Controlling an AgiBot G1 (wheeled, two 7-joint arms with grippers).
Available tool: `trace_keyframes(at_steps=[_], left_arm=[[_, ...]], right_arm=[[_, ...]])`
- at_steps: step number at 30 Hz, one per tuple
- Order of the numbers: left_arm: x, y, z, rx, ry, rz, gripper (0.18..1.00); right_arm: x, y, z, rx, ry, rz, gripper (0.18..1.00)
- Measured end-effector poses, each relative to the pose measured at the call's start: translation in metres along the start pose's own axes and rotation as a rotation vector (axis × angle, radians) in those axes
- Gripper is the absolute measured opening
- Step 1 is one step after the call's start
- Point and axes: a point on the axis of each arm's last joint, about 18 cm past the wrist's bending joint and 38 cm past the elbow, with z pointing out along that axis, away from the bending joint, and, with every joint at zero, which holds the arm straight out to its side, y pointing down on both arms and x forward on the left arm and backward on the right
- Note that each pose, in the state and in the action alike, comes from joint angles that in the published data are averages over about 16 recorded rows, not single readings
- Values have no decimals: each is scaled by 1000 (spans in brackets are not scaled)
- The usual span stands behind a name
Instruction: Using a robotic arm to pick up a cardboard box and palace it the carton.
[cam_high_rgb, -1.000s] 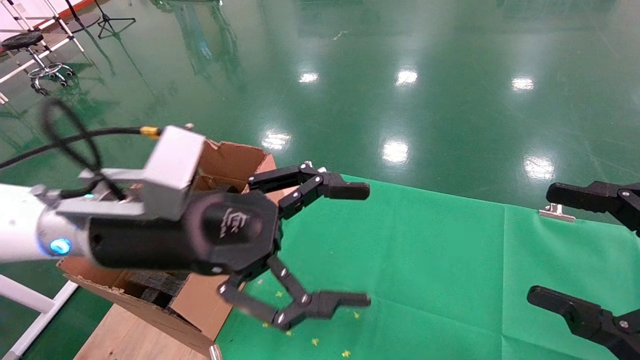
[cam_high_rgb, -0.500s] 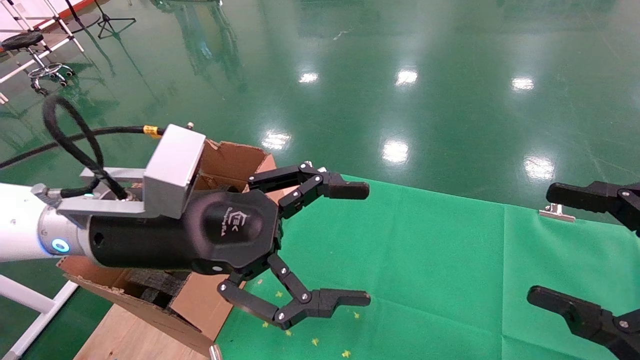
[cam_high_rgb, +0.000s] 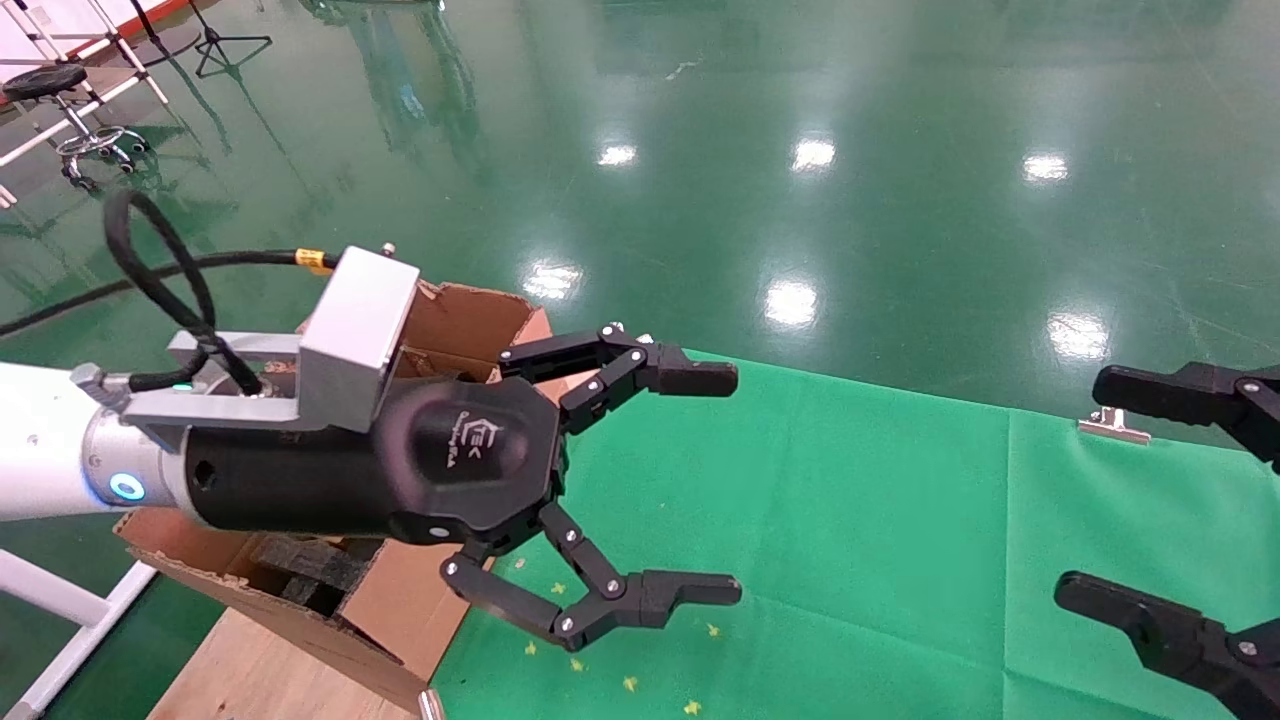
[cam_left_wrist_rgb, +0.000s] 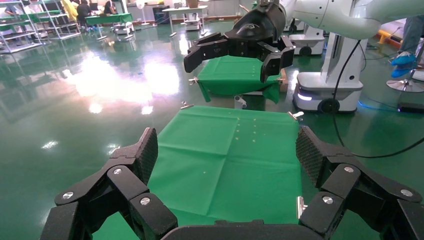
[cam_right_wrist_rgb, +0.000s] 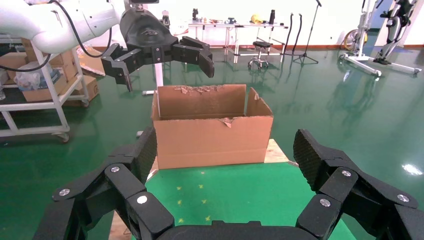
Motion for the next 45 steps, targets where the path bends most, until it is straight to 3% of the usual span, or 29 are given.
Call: trace_keyframes(at_steps=[45], left_arm=[[-1,1,0,-4,-3,-2,1001]], right_arm=[[0,0,0,0,0,0,1001]])
